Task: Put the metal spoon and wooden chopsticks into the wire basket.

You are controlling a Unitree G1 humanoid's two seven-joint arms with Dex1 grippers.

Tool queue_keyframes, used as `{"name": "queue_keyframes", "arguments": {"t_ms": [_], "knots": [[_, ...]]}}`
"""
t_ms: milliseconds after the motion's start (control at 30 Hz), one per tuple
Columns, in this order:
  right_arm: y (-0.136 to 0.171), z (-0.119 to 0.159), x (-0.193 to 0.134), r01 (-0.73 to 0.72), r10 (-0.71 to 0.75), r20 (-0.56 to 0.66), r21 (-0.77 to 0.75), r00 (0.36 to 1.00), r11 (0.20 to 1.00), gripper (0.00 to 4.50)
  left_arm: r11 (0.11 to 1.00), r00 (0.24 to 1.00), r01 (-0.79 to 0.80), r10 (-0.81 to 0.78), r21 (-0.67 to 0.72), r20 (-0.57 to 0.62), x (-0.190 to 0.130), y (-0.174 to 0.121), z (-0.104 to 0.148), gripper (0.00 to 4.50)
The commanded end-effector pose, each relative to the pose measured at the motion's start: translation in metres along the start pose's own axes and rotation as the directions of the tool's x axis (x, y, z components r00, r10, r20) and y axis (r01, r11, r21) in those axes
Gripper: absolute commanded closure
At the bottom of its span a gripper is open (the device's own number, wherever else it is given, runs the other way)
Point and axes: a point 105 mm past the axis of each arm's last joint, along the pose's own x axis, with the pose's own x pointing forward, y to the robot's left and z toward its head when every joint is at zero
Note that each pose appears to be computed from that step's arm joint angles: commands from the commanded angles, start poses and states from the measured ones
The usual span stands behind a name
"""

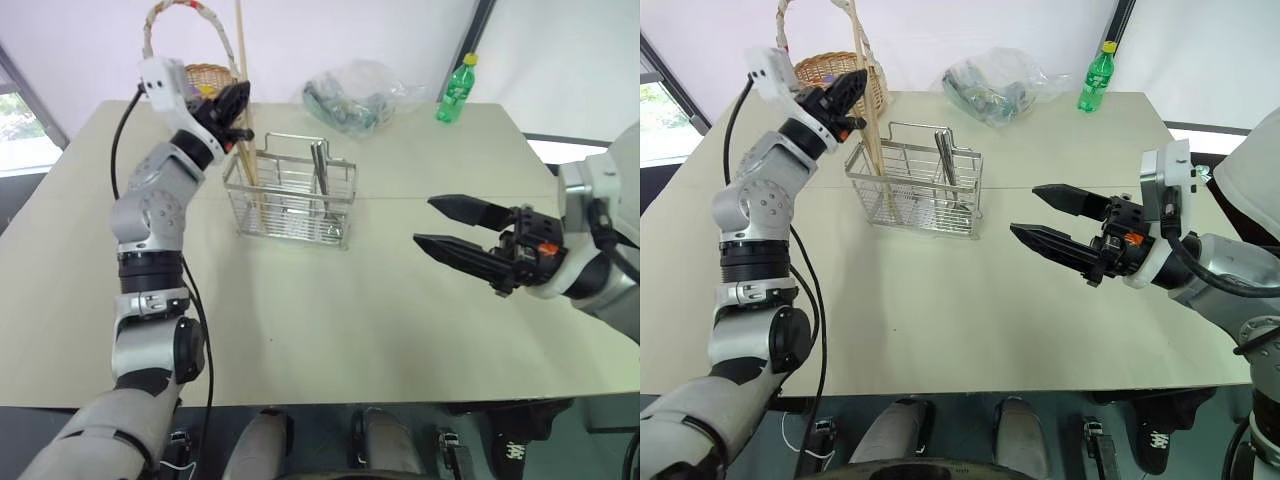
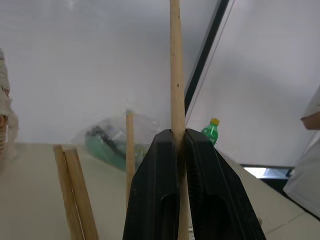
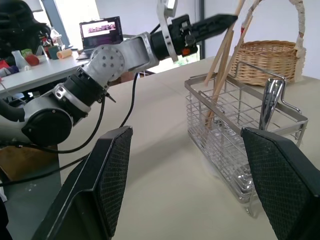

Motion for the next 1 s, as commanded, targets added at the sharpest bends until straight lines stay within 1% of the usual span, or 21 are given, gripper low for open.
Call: {"name": "queue_keyframes", "arguments": {"t_ms": [33,67,167,200,267,300,367,400,533,600,633,733,800,867,967,1000], "knots": [[0.004,0.012,-0.001,-0.005,0.007,0.046,-0.047,0.999,0.999,0.93,0.995,0.999,0.039,-0.040,0.094,0.013,-0.002,-0.012,0.008,4.45],[0.004,0.012,-0.001,-0.006,0.008,0.048,-0.046,0.999,0.999,0.93,0.994,0.999,0.038,-0.039,0.102,0.003,-0.003,-0.012,0.005,4.45],[0.004,0.013,0.000,-0.006,0.008,0.052,-0.045,0.999,0.999,0.93,0.993,1.000,0.026,-0.026,0.112,0.000,-0.005,-0.010,0.001,3.32],[0.004,0.013,0.000,-0.006,0.008,0.052,-0.045,0.999,0.999,0.93,0.994,1.000,0.022,-0.023,0.109,0.005,-0.005,-0.009,0.002,2.88],[0.004,0.014,0.000,-0.004,0.007,0.054,-0.045,0.999,0.999,0.93,0.994,1.000,0.018,-0.019,0.109,0.015,-0.006,-0.008,0.005,1.79],[0.003,0.014,0.000,-0.004,0.006,0.054,-0.045,0.999,0.999,0.93,0.994,1.000,0.015,-0.017,0.110,0.019,-0.006,-0.008,0.006,1.38],[0.003,0.015,0.000,-0.003,0.005,0.056,-0.045,0.998,0.999,0.93,0.994,1.000,0.011,-0.014,0.113,0.026,-0.006,-0.008,0.008,0.35],[0.002,0.015,0.000,-0.001,0.004,0.056,-0.045,0.998,0.999,0.93,0.993,1.000,0.010,-0.013,0.116,0.029,-0.006,-0.009,0.009,0.10],[0.001,0.015,0.000,0.003,-0.001,0.051,-0.050,0.999,0.999,0.93,0.990,0.999,0.007,-0.013,0.143,0.042,-0.010,-0.009,0.018,0.10],[0.000,0.014,0.000,0.006,-0.003,0.046,-0.055,0.999,0.998,0.93,0.986,0.999,0.009,-0.017,0.169,0.047,-0.013,-0.008,0.028,0.10],[-0.002,0.014,-0.001,0.009,-0.007,0.036,-0.063,0.999,0.998,0.93,0.982,0.999,0.021,-0.030,0.187,0.041,-0.016,-0.007,0.037,0.10],[-0.011,0.011,-0.006,0.031,-0.032,-0.007,-0.091,0.999,0.995,0.93,0.939,0.994,0.113,-0.108,0.325,-0.033,-0.033,-0.007,0.059,0.10],[-0.021,0.006,-0.011,0.056,-0.062,-0.047,-0.123,0.997,0.991,0.93,0.901,0.979,0.198,-0.159,0.387,-0.130,-0.049,-0.007,0.066,0.10],[-0.033,0.002,-0.018,0.081,-0.094,-0.081,-0.150,0.992,0.985,0.93,0.850,0.945,0.301,-0.208,0.432,-0.251,-0.070,-0.008,0.070,0.10],[-0.049,-0.002,-0.024,0.104,-0.129,-0.122,-0.195,0.984,0.975,0.93,0.763,0.868,0.439,-0.225,0.475,-0.442,-0.102,-0.008,0.067,0.10],[-0.052,-0.004,-0.025,0.105,-0.134,-0.135,-0.208,0.982,0.972,0.93,0.738,0.830,0.484,-0.215,0.471,-0.515,-0.116,-0.006,0.064,0.10]]}}
